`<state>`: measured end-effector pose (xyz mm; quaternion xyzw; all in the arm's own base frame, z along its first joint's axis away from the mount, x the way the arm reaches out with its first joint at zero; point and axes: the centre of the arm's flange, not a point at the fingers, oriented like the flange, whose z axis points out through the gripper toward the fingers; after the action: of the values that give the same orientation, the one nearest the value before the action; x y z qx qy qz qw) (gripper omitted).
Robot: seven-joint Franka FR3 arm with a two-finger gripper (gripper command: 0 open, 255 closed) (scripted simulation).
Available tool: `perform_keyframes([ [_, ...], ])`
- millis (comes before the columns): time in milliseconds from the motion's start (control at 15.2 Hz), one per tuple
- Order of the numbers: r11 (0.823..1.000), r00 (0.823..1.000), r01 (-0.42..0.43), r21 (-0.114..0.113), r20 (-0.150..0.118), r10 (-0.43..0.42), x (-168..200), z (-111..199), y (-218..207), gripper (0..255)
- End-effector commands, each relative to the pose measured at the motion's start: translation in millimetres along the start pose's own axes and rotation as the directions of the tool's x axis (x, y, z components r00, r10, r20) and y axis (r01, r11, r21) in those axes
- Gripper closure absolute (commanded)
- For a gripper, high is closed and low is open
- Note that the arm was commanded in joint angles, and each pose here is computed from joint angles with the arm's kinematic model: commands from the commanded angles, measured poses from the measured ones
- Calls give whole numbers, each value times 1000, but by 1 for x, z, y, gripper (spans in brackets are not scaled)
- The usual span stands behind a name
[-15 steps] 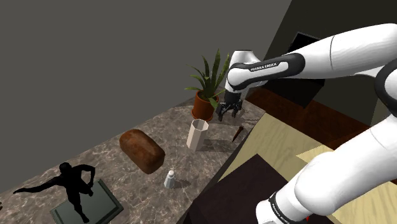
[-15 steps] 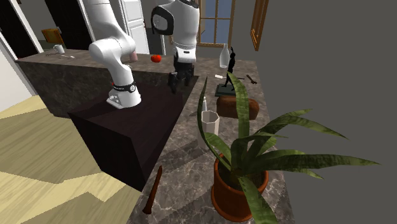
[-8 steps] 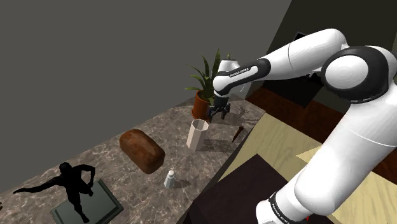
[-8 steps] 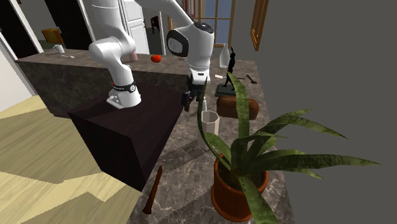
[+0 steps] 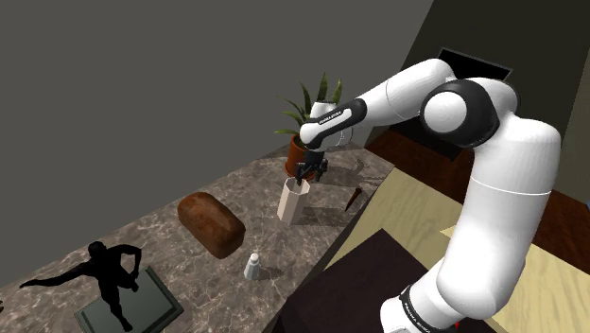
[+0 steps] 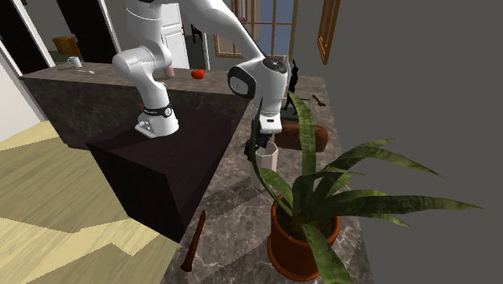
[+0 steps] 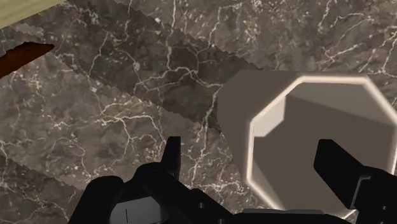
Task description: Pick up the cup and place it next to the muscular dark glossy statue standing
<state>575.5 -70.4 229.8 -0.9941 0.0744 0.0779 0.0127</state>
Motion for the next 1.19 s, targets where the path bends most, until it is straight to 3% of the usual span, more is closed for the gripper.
perform_keyframes([
  [0, 1000, 1000, 0, 1, -1, 0, 4, 11, -1, 0],
  [330, 1000, 1000, 0, 1, -1, 0, 4, 35, -1, 0],
  [792, 1000, 1000, 0, 1, -1, 0, 4, 35, -1, 0],
  [858, 1000, 1000, 0, 1, -1, 0, 4, 35, -1, 255],
  [1122, 1000, 1000, 0, 1, -1, 0, 4, 35, -1, 255],
])
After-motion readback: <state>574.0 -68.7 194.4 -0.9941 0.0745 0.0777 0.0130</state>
